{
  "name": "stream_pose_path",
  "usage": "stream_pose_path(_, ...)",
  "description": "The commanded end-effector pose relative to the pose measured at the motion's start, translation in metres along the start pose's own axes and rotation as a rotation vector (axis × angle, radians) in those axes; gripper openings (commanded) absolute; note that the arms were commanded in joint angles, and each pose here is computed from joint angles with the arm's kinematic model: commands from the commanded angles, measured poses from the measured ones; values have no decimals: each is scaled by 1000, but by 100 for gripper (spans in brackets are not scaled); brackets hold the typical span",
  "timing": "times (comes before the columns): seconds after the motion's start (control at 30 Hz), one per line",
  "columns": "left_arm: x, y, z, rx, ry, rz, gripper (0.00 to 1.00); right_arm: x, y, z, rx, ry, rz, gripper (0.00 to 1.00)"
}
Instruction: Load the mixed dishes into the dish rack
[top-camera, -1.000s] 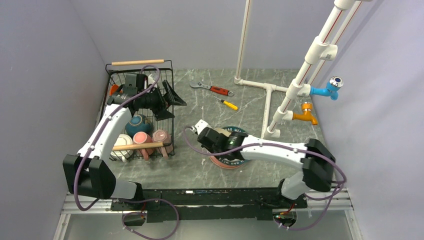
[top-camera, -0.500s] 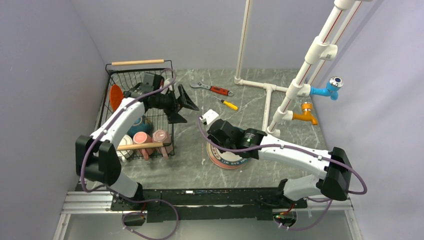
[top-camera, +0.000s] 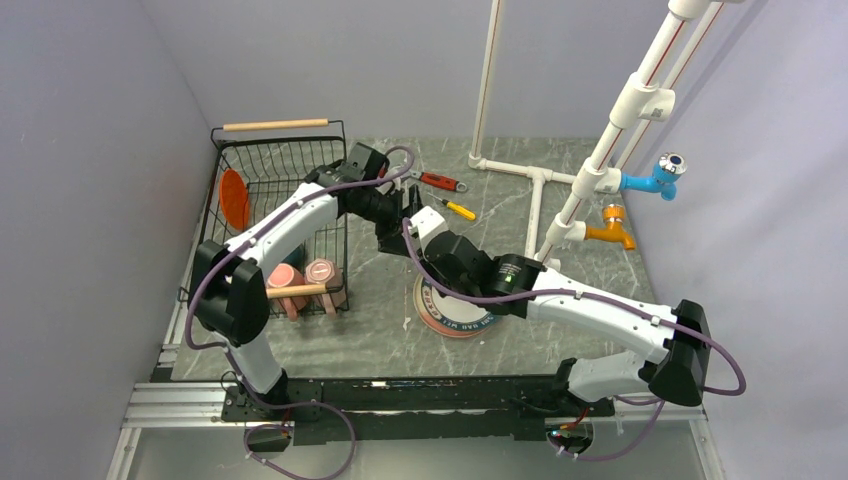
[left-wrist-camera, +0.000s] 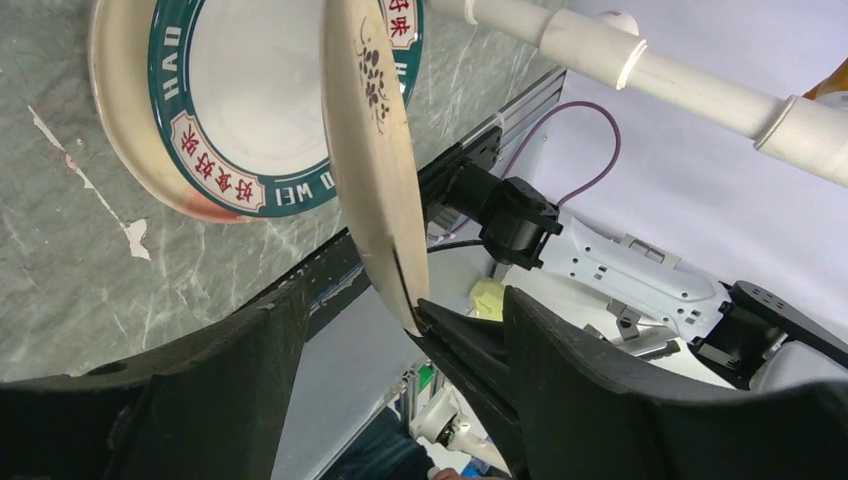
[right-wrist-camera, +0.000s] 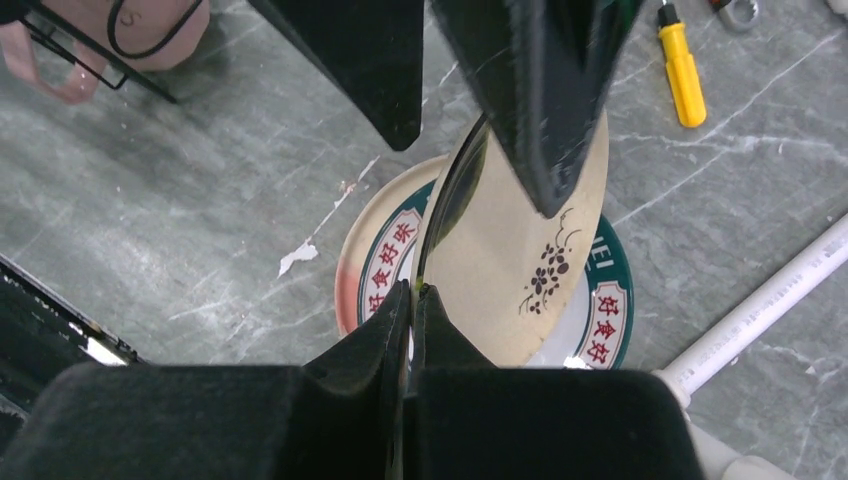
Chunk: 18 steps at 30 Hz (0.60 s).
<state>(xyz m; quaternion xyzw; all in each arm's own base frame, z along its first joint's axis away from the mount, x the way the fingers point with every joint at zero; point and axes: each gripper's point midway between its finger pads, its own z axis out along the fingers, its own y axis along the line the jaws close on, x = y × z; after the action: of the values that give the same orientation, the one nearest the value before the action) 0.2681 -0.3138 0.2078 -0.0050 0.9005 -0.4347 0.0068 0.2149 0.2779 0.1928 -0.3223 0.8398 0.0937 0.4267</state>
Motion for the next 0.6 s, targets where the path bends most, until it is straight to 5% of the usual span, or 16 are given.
stream_pose_path(0.0, -4, -9, -2, 1, -7, 31, 73, -46, -8, -15, 26, -147, 58, 0)
stream_pose_path(0.17, -4, -15, 3, -13, 7, 50, 67, -50, -9, -13, 38, -155, 57, 0)
stream_pose_path(0.57, -6, -16, 3, -30, -3, 73, 31, -59, -5, -9, 32, -166, 44, 0)
